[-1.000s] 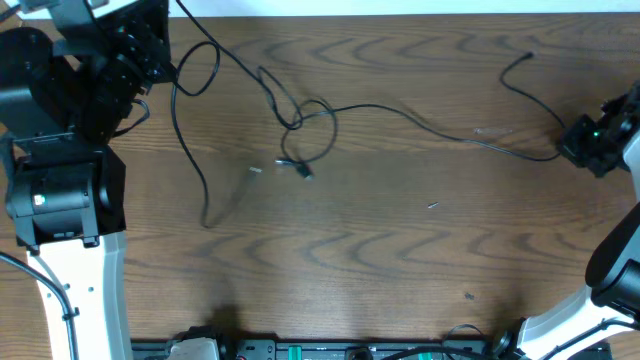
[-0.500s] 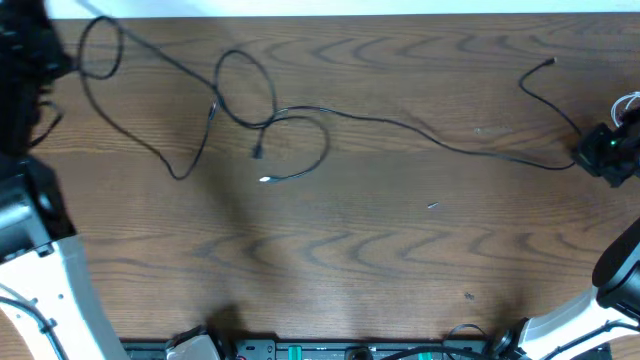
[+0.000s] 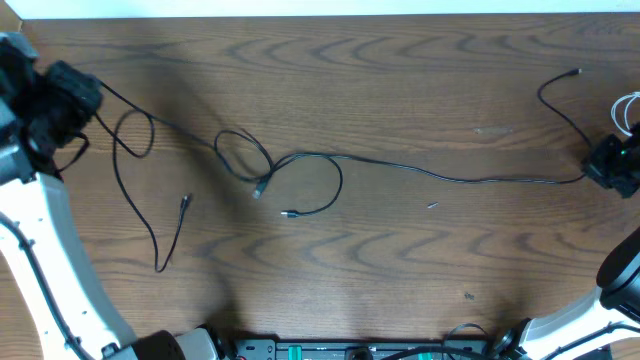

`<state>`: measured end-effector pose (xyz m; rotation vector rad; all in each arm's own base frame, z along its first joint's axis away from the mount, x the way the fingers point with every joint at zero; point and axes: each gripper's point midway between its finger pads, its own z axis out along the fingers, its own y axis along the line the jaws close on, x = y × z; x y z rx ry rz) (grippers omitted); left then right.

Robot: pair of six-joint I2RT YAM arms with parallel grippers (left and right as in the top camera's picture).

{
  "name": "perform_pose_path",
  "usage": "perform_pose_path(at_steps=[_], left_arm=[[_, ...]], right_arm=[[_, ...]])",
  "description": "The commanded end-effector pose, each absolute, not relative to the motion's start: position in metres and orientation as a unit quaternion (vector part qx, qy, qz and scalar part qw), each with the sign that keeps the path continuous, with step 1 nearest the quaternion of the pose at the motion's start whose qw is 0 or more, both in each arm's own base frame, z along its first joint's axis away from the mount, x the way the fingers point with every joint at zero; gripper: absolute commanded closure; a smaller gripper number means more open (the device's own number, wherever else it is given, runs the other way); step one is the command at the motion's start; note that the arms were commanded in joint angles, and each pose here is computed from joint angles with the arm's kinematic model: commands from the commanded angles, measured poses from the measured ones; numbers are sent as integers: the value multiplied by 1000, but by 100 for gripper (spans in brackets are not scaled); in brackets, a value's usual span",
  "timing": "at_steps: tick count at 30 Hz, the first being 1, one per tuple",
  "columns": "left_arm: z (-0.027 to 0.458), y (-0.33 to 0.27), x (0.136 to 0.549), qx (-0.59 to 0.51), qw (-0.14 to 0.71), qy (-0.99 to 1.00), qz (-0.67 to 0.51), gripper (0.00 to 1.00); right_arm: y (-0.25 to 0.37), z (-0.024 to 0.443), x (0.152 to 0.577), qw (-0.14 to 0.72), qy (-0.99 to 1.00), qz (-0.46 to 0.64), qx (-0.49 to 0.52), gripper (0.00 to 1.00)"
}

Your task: Untangle cables

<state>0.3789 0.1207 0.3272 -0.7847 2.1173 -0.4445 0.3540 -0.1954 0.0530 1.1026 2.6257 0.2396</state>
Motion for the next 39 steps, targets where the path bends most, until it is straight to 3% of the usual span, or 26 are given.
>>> perform_pose_path(at_steps=[1,7,13,20,28,39], left_arm=[[320,89,385,-236,389,870,-190,93],[312,42,388,-168,362,894,-204,93],[305,22,383,-154,339,904,-210,93],[284,33,372,-188,302,917,-179,92],[274,31,369,-192,282,922,-182,93],[273,29,368,-191,278,924,-183,93]], right_arm=[[-152,74,377,175,938,159,254,84],[-99,108,394,172,963,172,114,42],[-31,153,424,195,965,174,-1,29],[76,158,445,220,949,191,-122,26],[187,128,454,239,909,204,-274,23],[254,76,462,257,877,151,-376,30]])
